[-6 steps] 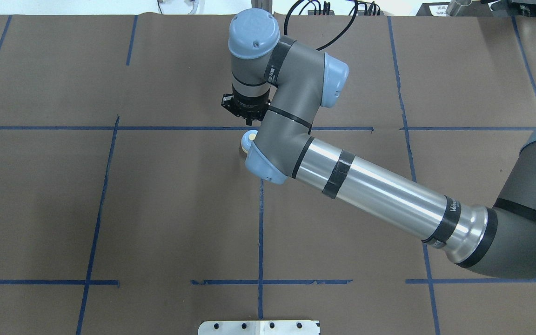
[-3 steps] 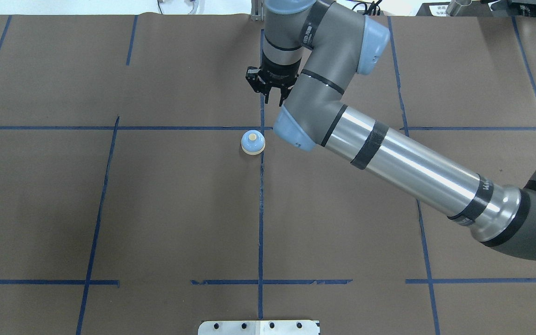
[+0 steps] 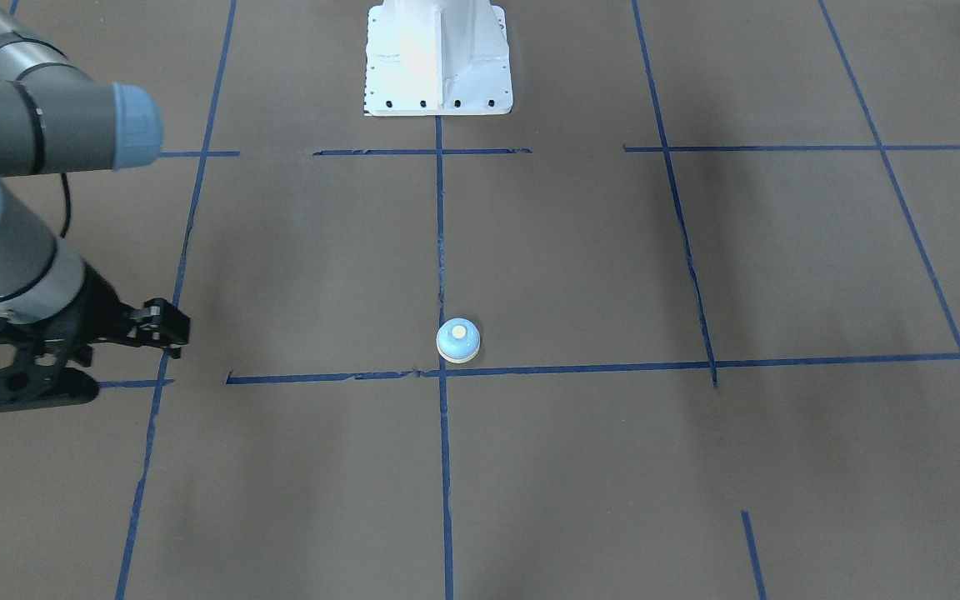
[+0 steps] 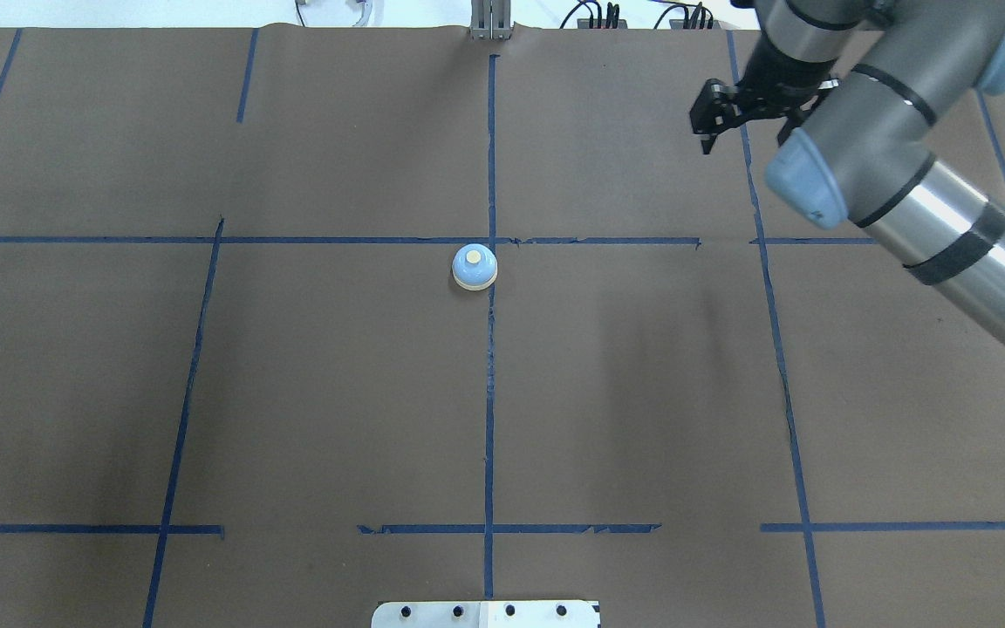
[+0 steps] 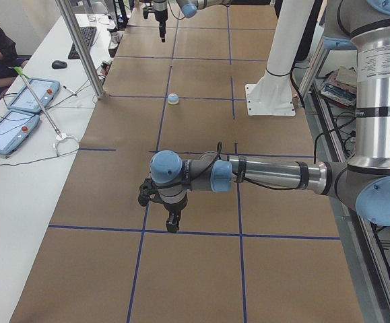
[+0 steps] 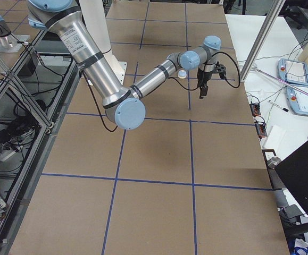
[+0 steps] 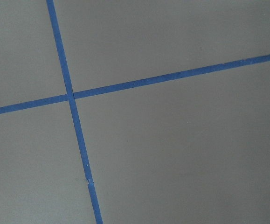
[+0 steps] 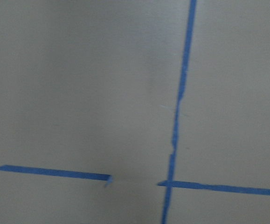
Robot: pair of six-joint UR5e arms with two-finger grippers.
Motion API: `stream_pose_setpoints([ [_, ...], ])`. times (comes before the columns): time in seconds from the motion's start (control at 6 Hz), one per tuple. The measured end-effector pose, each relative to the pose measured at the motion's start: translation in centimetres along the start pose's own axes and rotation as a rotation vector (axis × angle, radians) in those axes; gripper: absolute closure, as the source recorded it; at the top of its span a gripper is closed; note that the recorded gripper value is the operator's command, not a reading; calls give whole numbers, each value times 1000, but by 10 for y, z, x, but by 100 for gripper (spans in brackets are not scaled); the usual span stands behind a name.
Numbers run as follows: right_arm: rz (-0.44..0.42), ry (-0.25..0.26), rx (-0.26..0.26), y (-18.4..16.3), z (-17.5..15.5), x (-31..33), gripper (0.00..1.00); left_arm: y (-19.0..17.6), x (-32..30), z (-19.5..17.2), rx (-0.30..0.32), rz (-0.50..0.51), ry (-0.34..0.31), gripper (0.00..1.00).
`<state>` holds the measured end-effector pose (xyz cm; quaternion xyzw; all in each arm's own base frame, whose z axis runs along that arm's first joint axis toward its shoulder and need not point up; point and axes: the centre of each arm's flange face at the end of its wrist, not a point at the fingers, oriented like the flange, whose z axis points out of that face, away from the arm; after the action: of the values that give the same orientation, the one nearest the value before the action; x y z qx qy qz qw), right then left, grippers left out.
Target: Place and press bell with both arms
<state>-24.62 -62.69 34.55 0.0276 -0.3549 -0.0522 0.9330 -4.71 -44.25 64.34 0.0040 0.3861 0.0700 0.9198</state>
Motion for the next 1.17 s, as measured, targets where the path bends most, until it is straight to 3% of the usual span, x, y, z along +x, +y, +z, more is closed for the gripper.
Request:
stream_pose_setpoints([
  [0.5, -142, -2, -44, 79, 3, 214, 0, 25, -15, 3, -4, -39, -4, 0],
  [0.67, -132, 1, -57, 119, 5, 272, 0, 32, -16, 1, 0, -43, -6, 0],
  [1.0, -16, 4, -81, 203, 9, 356, 0, 41, -12, -2, 4, -41, -8, 0],
  [1.17, 24, 1, -81, 227, 10, 376, 0, 41, -11, -3, 7, -38, -8, 0],
])
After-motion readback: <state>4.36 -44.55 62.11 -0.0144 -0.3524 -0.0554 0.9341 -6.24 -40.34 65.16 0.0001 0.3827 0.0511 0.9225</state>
